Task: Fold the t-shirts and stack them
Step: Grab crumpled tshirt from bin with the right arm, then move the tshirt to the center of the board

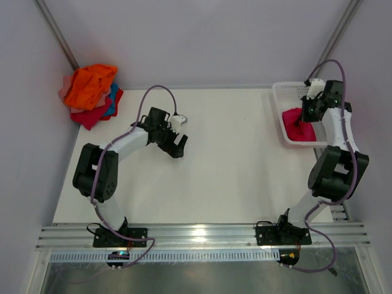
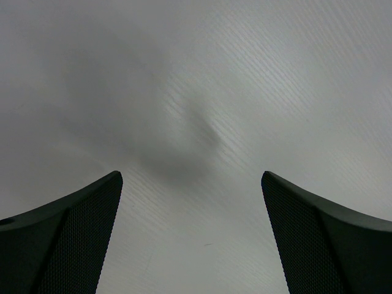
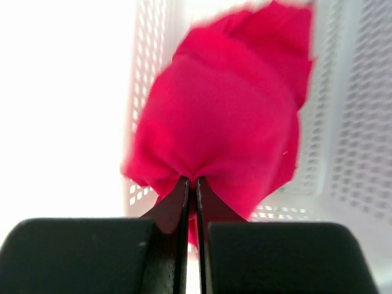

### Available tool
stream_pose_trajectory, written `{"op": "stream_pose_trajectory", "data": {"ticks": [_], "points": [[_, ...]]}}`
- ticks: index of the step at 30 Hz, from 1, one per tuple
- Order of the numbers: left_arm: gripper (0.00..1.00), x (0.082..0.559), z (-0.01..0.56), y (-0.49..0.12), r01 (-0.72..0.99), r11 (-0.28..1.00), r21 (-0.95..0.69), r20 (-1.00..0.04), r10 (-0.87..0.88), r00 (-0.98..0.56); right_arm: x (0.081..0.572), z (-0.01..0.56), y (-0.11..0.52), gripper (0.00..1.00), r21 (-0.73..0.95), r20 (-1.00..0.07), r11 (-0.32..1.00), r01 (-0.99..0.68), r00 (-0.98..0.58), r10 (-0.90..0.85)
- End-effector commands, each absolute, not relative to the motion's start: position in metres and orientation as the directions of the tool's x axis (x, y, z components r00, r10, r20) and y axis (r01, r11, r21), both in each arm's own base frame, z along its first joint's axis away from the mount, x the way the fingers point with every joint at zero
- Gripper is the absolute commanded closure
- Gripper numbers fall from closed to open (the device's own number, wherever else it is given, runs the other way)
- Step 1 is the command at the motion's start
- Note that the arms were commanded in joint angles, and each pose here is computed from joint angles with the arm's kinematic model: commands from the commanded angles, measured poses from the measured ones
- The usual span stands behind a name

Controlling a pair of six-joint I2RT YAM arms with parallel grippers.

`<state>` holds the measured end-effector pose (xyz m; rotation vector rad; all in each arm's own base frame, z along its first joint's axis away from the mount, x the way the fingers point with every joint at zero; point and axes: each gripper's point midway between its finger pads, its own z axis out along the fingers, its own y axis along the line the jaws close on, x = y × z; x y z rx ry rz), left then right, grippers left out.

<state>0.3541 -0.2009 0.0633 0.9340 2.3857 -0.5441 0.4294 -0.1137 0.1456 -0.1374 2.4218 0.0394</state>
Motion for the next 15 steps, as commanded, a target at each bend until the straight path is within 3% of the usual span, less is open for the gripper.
{"op": "stream_pose_trajectory", "data": {"ticks": [1,8,11,15], "points": [[0.03,0.358,0.064,-0.206,0.711,0.676,-0.193,-0.615,0.482,-0.624,0.440,0.311,-0.105,0.97,-0.099,-0.895,0.992,-0.082,-0.428,-0.125],[0.03,0.359,0.064,-0.207,0.709,0.679,-0.192,-0.617,0.478,-0.625,0.399,0.442,-0.050,0.97,-0.033,-0.988,0.978,-0.208,-0.140,-0.063],[0.03,0.359,0.065,-0.207,0.710,0.678,-0.192,-0.620,0.477,-0.623,0.377,0.477,-0.015,0.97,0.022,-0.997,0.939,-0.343,-0.075,-0.003],[0.03,0.359,0.065,-0.207,0.709,0.678,-0.193,-0.619,0.476,-0.624,0.343,0.507,0.038,0.97,0.098,-0.995,0.785,-0.611,-0.063,0.074]]}}
